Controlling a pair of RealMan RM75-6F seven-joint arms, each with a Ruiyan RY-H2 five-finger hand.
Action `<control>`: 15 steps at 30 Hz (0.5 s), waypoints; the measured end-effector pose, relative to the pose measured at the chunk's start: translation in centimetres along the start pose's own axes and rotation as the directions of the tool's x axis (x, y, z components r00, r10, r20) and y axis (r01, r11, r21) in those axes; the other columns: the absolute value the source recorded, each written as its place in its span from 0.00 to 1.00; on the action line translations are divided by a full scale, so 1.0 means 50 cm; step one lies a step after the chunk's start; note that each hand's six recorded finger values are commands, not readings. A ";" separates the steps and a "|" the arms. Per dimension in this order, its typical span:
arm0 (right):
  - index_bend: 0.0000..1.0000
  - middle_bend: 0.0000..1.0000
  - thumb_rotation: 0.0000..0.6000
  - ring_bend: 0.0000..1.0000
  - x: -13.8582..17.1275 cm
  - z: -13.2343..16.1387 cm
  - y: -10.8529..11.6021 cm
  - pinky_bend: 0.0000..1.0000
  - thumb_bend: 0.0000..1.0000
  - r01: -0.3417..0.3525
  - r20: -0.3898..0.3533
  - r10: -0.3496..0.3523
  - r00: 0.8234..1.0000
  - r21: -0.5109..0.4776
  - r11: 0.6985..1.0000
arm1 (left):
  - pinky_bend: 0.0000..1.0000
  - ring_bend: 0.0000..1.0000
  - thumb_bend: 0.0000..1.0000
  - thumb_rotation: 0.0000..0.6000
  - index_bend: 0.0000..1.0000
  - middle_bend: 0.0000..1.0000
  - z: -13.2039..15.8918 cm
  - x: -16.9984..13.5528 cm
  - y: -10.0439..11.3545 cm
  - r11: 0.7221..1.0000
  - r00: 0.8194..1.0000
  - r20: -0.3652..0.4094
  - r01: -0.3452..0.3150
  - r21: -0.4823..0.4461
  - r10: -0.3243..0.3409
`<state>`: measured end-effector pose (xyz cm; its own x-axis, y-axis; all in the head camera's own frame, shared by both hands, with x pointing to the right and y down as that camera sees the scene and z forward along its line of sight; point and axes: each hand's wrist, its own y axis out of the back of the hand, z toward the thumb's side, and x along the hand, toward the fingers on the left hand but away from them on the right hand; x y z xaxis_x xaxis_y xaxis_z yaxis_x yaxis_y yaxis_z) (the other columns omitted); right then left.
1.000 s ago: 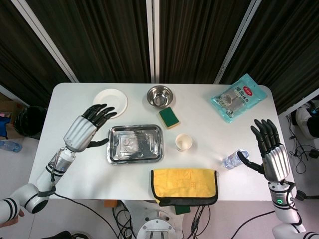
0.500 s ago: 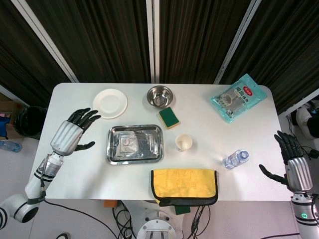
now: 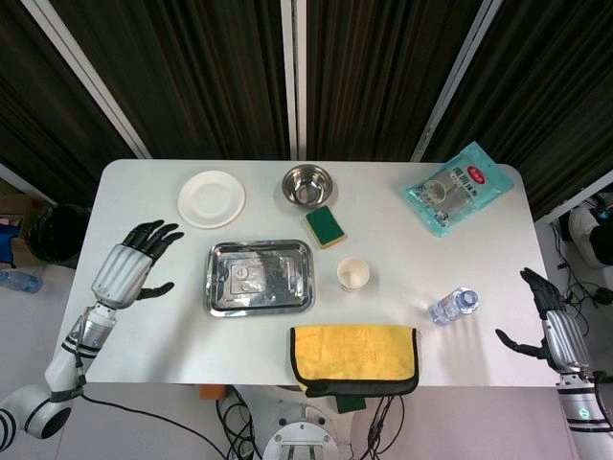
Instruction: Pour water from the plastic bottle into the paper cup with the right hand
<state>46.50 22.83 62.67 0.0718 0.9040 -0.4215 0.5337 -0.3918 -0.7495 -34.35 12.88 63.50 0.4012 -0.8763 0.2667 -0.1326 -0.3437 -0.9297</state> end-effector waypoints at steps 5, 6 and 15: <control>0.00 0.00 1.00 0.00 -0.009 -0.005 -0.025 0.00 0.15 -0.053 0.018 0.055 0.998 -0.089 0.995 | 0.17 0.11 0.09 1.00 0.18 0.16 -0.008 -0.002 -0.003 1.000 1.000 -0.009 0.004 -0.005 -0.004; 0.00 0.00 1.00 0.00 -0.009 -0.007 -0.027 0.00 0.15 -0.058 0.025 0.060 0.998 -0.099 0.993 | 0.17 0.11 0.09 1.00 0.18 0.16 -0.009 -0.002 -0.005 1.000 1.000 -0.010 0.006 -0.005 -0.006; 0.00 0.00 1.00 0.00 -0.023 -0.025 -0.052 0.00 0.16 -0.105 0.071 0.117 0.991 -0.160 0.982 | 0.17 0.11 0.09 1.00 0.18 0.16 -0.006 -0.003 -0.017 1.000 1.000 -0.002 0.019 -0.009 -0.019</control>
<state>46.07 23.02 65.74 0.0738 0.8374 -0.5416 0.6509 -0.4519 -0.6100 -34.57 13.21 64.34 0.4016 -0.8705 0.2846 -0.1328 -0.3628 -0.9223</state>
